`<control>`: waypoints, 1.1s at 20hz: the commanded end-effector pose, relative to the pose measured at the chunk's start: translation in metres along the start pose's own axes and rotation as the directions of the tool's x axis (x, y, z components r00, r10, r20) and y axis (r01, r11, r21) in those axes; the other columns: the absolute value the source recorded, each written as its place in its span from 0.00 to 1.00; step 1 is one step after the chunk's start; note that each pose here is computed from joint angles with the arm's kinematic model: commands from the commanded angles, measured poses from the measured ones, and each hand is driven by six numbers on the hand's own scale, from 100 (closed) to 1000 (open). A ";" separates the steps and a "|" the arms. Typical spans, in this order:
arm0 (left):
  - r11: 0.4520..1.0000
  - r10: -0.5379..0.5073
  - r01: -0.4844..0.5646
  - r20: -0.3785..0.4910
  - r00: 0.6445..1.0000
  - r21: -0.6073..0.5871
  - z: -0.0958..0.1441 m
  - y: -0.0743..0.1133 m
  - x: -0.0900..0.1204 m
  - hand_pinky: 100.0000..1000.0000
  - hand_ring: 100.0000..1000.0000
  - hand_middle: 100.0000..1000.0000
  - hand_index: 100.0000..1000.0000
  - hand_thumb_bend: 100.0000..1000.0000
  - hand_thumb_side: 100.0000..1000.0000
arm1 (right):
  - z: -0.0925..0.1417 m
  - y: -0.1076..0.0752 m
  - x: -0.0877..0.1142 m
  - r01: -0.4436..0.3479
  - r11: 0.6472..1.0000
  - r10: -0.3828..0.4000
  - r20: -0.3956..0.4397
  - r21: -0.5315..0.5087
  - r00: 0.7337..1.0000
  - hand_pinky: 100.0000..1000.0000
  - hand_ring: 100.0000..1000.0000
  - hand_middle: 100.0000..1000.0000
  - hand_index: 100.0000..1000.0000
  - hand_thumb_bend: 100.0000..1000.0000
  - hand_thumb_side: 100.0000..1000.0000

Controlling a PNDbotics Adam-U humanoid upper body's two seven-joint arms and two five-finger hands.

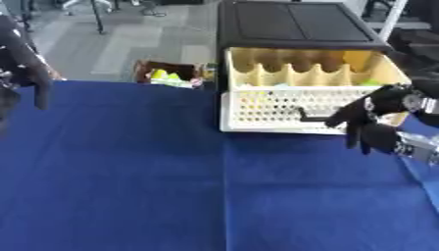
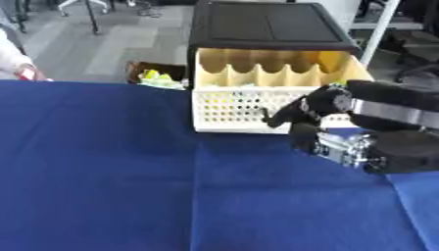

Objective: Pick up objects from table and place into drawer.

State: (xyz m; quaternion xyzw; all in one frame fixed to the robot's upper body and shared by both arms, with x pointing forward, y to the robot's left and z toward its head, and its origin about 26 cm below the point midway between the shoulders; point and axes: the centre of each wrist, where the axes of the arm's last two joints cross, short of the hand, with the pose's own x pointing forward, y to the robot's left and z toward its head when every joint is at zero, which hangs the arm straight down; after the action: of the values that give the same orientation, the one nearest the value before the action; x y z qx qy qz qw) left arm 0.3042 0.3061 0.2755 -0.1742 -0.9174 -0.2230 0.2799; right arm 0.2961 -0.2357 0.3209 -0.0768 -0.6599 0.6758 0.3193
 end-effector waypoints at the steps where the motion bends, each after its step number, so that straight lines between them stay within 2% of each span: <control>1: 1.000 -0.024 0.024 0.002 1.000 -0.018 -0.002 0.000 0.006 0.22 0.43 0.43 0.72 0.00 0.71 | -0.004 0.001 0.000 0.020 0.997 -0.017 -0.035 0.073 0.999 0.83 0.52 0.57 0.88 0.00 1.00; 12: 0.999 -0.035 0.035 -0.043 0.998 -0.018 0.005 -0.003 0.001 0.21 0.43 0.43 0.72 0.00 0.73 | -0.047 -0.003 -0.017 0.155 0.962 -0.119 -0.164 0.225 0.979 0.89 0.60 0.65 0.91 0.00 1.00; 17: 0.999 -0.041 0.040 -0.048 0.998 -0.015 0.006 -0.003 0.000 0.21 0.43 0.43 0.72 0.00 0.73 | -0.051 -0.010 -0.021 0.168 0.947 -0.118 -0.187 0.275 0.975 0.89 0.60 0.65 0.91 0.00 1.00; 19: 0.999 -0.042 0.042 -0.055 0.998 -0.016 0.008 -0.003 -0.001 0.21 0.43 0.43 0.72 0.00 0.74 | -0.050 -0.013 -0.026 0.177 0.942 -0.118 -0.213 0.285 0.970 0.88 0.68 0.67 0.91 0.00 1.00; 22: 0.999 -0.049 0.048 -0.062 0.997 -0.012 0.009 -0.003 -0.001 0.21 0.43 0.43 0.72 0.00 0.74 | -0.051 -0.017 -0.041 0.197 0.934 -0.119 -0.262 0.297 0.958 0.87 0.70 0.67 0.91 0.00 1.00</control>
State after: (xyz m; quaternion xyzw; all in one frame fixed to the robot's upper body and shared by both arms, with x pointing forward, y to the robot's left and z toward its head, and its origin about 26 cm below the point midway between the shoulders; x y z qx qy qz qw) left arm 0.3044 0.3060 0.2593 -0.1556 -0.9071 -0.2323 0.3147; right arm 0.3578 -0.2095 0.3051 -0.0329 -0.5021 0.7341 0.4560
